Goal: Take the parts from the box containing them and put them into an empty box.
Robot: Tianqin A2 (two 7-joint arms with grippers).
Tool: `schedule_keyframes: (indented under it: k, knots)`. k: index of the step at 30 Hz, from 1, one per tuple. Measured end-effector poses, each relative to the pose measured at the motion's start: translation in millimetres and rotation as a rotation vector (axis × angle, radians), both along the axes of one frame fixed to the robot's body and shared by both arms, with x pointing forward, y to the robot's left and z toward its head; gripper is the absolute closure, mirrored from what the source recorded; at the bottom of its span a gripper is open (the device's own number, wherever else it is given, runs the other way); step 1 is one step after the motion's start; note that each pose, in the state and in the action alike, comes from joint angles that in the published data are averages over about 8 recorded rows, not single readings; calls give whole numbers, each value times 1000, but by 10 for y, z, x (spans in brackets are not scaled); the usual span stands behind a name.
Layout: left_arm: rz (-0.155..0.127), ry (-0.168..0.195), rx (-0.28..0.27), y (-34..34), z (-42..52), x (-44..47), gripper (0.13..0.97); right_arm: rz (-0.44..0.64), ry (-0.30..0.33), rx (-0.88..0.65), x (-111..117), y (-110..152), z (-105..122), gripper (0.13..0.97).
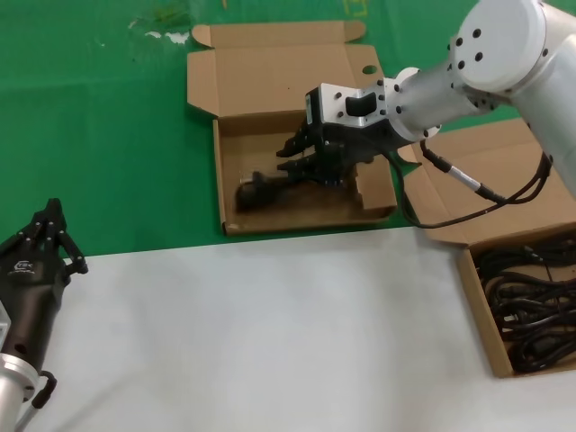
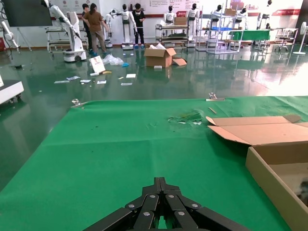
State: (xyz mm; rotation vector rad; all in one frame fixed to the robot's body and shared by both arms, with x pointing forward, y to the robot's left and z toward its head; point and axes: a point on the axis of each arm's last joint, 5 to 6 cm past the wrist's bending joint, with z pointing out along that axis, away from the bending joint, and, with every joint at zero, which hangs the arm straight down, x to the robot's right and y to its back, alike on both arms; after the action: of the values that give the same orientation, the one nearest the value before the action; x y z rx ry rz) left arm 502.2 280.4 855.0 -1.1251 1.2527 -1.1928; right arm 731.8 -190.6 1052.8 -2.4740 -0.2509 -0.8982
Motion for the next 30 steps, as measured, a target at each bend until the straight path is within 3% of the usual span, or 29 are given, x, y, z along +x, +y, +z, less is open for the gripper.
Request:
schedule_keyframes:
  k: [9, 15, 24, 30]
  knots:
    - [0, 0, 0, 0, 0, 0, 957, -4, -10, 25, -16, 1, -38, 826]
    - [0, 0, 0, 0, 0, 0, 957, 9, -47, 64, -132, -21, 86, 799]
    - [0, 0, 0, 0, 0, 0, 957, 18, -116, 138, -489, -205, 279, 626]
    - [0, 0, 0, 0, 0, 0, 957, 18, -137, 157, -585, -269, 300, 465]
